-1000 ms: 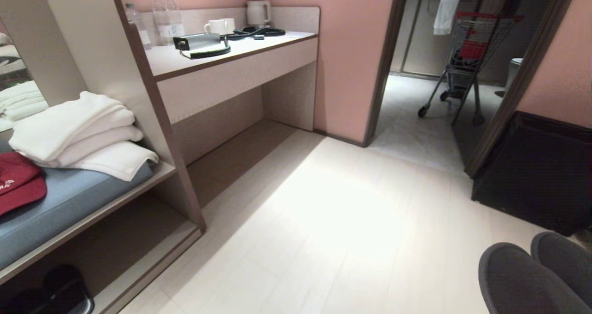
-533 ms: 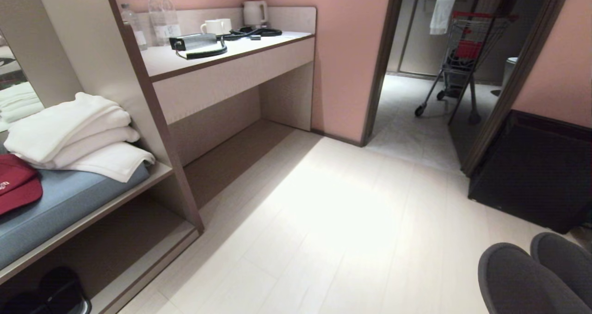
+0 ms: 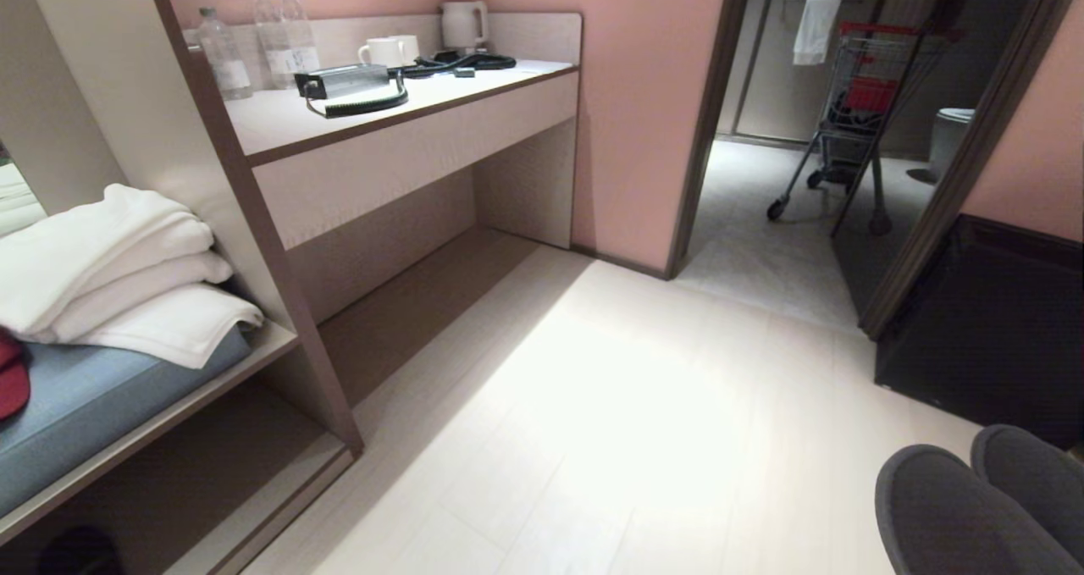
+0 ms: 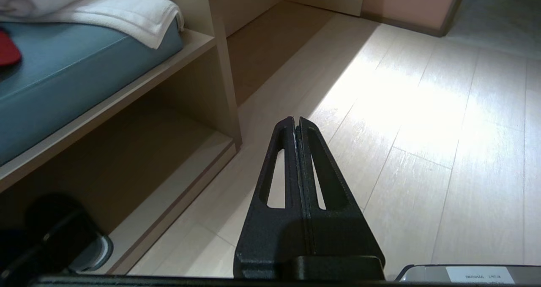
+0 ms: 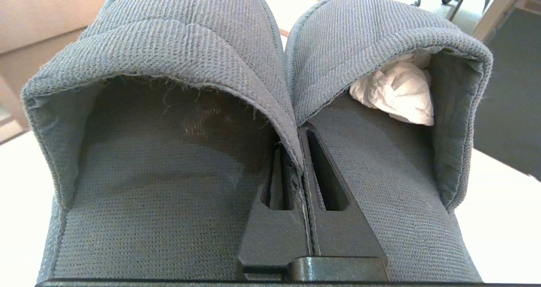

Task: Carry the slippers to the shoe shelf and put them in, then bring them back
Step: Place the slippers on the floor

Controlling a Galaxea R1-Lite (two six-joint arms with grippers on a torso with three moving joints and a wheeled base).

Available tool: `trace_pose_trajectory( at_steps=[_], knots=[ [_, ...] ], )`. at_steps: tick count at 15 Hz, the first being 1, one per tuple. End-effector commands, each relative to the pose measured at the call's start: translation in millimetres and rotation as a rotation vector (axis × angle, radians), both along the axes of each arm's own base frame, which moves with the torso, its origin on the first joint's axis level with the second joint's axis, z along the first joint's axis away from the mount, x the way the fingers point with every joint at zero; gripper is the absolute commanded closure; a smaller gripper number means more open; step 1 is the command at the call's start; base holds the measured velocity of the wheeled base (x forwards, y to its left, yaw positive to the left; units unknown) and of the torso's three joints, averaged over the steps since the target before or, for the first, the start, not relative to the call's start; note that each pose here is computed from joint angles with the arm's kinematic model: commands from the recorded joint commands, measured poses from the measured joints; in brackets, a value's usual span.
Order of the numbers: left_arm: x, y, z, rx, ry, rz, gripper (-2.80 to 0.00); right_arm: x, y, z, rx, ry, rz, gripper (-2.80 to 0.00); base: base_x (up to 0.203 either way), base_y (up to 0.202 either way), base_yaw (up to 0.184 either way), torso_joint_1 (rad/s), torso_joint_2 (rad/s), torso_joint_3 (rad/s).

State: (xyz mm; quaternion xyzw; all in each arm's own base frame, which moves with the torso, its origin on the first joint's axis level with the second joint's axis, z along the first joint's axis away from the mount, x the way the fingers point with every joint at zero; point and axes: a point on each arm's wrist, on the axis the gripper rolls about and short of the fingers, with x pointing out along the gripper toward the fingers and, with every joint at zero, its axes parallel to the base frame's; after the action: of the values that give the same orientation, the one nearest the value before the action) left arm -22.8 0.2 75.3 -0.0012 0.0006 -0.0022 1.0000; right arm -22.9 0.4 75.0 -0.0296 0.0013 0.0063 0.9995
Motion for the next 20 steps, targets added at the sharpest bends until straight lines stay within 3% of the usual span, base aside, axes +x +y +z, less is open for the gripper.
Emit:
trace_pose_trajectory(
  at_steps=[1,20],
  knots=[
    [0.1,0.0,-0.5,-0.001,0.002,0.0,0.0,0.0,0.0,-0.3,-0.001,-0.001,0.0,0.0,0.195,0.0,0.001,-0.001,0.0,0.004],
    [0.1,0.0,-0.5,-0.001,0.002,0.0,0.0,0.1,0.0,-0.5,0.004,0.002,0.0,0.0,0.197,0.0,-0.001,0.004,0.0,0.003]
  ],
)
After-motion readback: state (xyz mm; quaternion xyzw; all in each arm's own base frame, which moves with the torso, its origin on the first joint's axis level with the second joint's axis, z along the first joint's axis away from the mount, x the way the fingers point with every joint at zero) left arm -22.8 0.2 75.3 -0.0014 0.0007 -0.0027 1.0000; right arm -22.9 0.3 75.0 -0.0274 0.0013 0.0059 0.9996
